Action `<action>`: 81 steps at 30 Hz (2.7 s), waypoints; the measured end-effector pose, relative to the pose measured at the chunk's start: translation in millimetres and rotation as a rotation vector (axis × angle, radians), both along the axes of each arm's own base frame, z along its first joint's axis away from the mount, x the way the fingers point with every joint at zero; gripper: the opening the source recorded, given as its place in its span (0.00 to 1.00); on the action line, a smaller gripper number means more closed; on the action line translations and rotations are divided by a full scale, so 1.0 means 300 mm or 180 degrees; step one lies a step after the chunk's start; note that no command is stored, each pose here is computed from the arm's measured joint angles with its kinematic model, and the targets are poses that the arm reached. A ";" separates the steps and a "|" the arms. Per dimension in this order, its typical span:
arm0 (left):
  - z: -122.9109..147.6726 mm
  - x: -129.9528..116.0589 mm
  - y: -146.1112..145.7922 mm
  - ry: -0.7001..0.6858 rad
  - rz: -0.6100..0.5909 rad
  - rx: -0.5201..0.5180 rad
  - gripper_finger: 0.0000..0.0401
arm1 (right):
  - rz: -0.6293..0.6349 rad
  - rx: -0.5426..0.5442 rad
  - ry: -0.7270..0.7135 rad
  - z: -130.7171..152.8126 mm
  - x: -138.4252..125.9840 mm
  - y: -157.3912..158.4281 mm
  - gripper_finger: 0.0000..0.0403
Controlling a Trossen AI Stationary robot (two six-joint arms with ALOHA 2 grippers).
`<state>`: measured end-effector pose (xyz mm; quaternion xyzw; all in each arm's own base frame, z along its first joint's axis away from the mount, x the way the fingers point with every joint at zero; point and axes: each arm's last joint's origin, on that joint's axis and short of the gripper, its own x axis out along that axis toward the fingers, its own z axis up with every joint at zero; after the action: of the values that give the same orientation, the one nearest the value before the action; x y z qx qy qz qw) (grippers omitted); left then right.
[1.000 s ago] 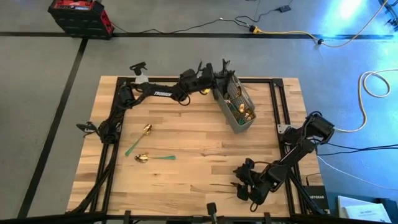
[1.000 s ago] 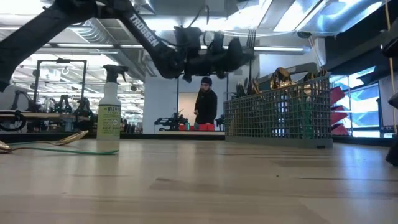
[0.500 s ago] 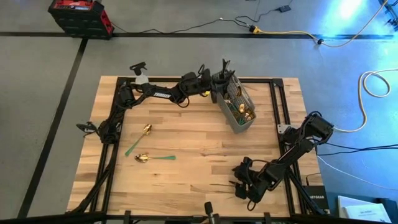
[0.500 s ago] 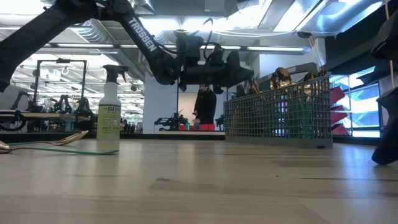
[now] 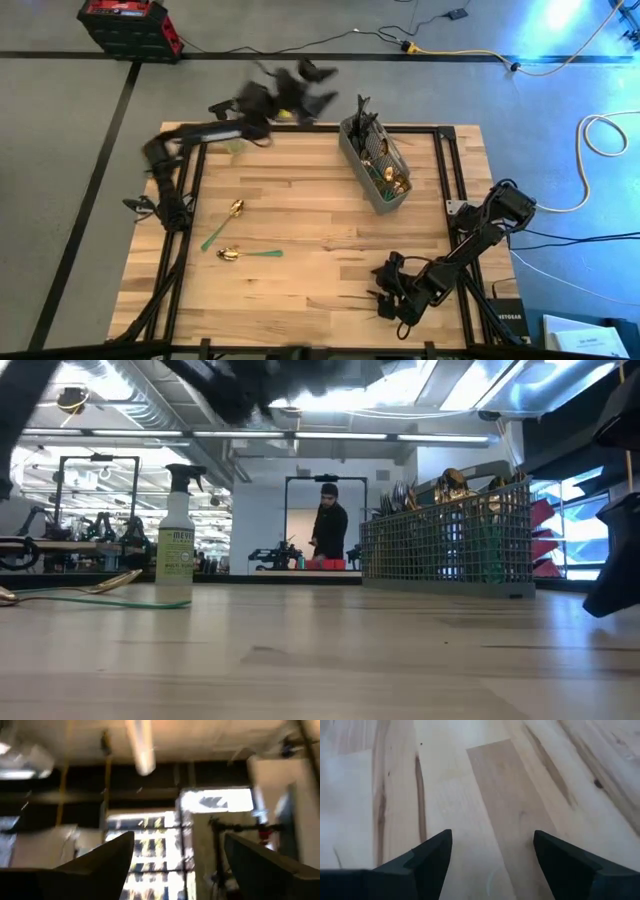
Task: Sort silverware
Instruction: Put the green spoon into the silverware basket
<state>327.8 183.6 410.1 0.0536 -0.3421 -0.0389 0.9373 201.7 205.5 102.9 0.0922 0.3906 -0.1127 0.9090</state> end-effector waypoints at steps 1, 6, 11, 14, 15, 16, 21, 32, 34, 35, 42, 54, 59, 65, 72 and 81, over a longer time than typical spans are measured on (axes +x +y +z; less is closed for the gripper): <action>0.073 -0.057 -0.043 -0.0021 -0.0161 0.0205 0.73 | 0.0001 -0.0006 -0.0003 0.000 0.000 0.000 0.66; 0.256 -0.305 -0.322 0.1063 -0.0496 0.0816 0.73 | 0.0046 -0.0061 -0.0020 0.002 0.013 -0.007 0.66; 0.146 -0.475 -0.558 0.2820 0.0528 0.0736 0.73 | 0.0113 -0.0066 -0.0155 0.015 0.076 -0.037 0.66; 0.058 -0.520 -0.643 0.3811 0.0496 0.0137 0.73 | 0.0270 -0.0089 -0.0296 0.031 0.128 -0.059 0.66; 0.024 -0.522 -0.671 0.4071 0.0472 -0.0037 0.73 | 0.0314 -0.0087 -0.0372 0.039 0.149 -0.068 0.66; -0.013 -0.524 -0.699 0.4280 0.0442 -0.0177 0.73 | 0.0346 -0.0090 -0.0453 0.047 0.169 -0.079 0.66; -0.249 -0.518 -0.815 0.5013 0.0402 -0.0512 0.73 | 0.0320 -0.0080 -0.0942 0.094 0.261 -0.141 0.66; -0.711 -0.584 -0.987 0.4209 0.0619 -0.1073 0.73 | 0.1320 -0.0068 -0.1077 0.278 0.628 -0.247 0.66; -0.749 -0.616 -0.997 0.4054 0.0725 -0.1208 0.73 | 0.1553 -0.0249 -0.1019 0.300 0.704 -0.234 0.66; -0.761 -0.632 -1.003 0.3979 0.0755 -0.1253 0.73 | 0.1658 -0.0315 -0.1062 0.315 0.745 -0.227 0.66; -0.834 -0.746 -1.016 0.3580 0.0797 -0.1506 0.73 | 0.1688 -0.0400 -0.0881 0.240 0.991 -0.293 0.66; -0.979 -0.876 -0.987 0.4031 0.0382 -0.1653 0.73 | 0.1446 0.0202 -0.0929 0.045 1.190 -0.427 0.64; -0.990 -0.887 -0.988 0.4203 0.0335 -0.1464 0.73 | 0.1477 0.0280 -0.0993 -0.055 1.204 -0.418 0.58; -1.000 -0.890 -0.989 0.4374 0.0342 -0.1263 0.73 | 0.1329 0.0131 -0.0930 -0.078 1.203 -0.418 0.46; -1.006 -0.892 -0.984 0.4417 0.0401 -0.1236 0.73 | 0.1268 0.0068 -0.0833 -0.084 1.199 -0.421 0.27; -0.998 -0.885 -0.988 0.4180 0.0418 -0.1170 0.73 | 0.1317 0.0125 -0.0679 -0.087 1.191 -0.422 0.02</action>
<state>62.1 -112.8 110.6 -0.1205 0.3002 0.0522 0.9448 559.0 78.8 76.9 0.0393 0.3050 0.0940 0.9469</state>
